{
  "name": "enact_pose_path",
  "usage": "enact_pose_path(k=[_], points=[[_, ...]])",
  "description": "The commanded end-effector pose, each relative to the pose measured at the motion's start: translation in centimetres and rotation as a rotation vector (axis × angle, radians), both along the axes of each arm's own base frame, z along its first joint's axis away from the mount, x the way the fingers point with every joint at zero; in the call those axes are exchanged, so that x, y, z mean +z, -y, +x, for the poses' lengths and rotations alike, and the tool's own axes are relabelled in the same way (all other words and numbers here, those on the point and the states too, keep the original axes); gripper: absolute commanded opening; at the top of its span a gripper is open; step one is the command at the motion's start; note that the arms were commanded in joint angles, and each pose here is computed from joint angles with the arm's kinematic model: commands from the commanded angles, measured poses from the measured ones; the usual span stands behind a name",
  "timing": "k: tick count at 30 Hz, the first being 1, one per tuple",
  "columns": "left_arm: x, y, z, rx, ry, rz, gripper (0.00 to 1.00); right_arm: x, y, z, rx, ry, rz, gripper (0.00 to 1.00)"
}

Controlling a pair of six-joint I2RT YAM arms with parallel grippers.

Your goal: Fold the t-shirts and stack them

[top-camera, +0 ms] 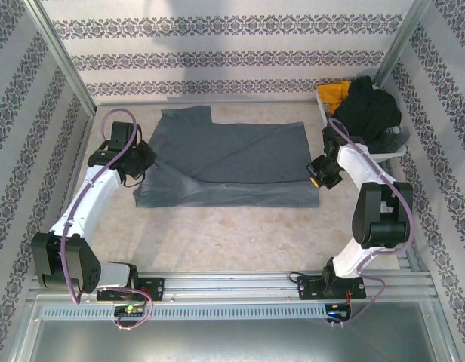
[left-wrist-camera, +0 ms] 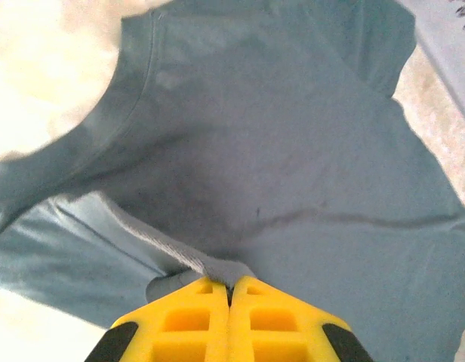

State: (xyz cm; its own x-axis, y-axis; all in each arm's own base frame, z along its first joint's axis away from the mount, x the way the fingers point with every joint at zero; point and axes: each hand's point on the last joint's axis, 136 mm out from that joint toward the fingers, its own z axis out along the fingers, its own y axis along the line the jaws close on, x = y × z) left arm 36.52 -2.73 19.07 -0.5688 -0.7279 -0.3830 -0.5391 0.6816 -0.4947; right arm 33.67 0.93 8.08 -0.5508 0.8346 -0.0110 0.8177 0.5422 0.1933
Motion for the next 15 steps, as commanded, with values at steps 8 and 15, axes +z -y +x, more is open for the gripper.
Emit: enact_pose_path(k=[8,15], points=[[1.0,-1.1,4.0,-0.037,0.087,0.024,0.0,-0.5,0.8,3.4,-0.021,0.005,-0.022,0.0],[0.0,-1.4,5.7,-0.046,0.085,0.016,0.0,-1.5,0.9,4.2,-0.026,-0.017,-0.021,0.0]])
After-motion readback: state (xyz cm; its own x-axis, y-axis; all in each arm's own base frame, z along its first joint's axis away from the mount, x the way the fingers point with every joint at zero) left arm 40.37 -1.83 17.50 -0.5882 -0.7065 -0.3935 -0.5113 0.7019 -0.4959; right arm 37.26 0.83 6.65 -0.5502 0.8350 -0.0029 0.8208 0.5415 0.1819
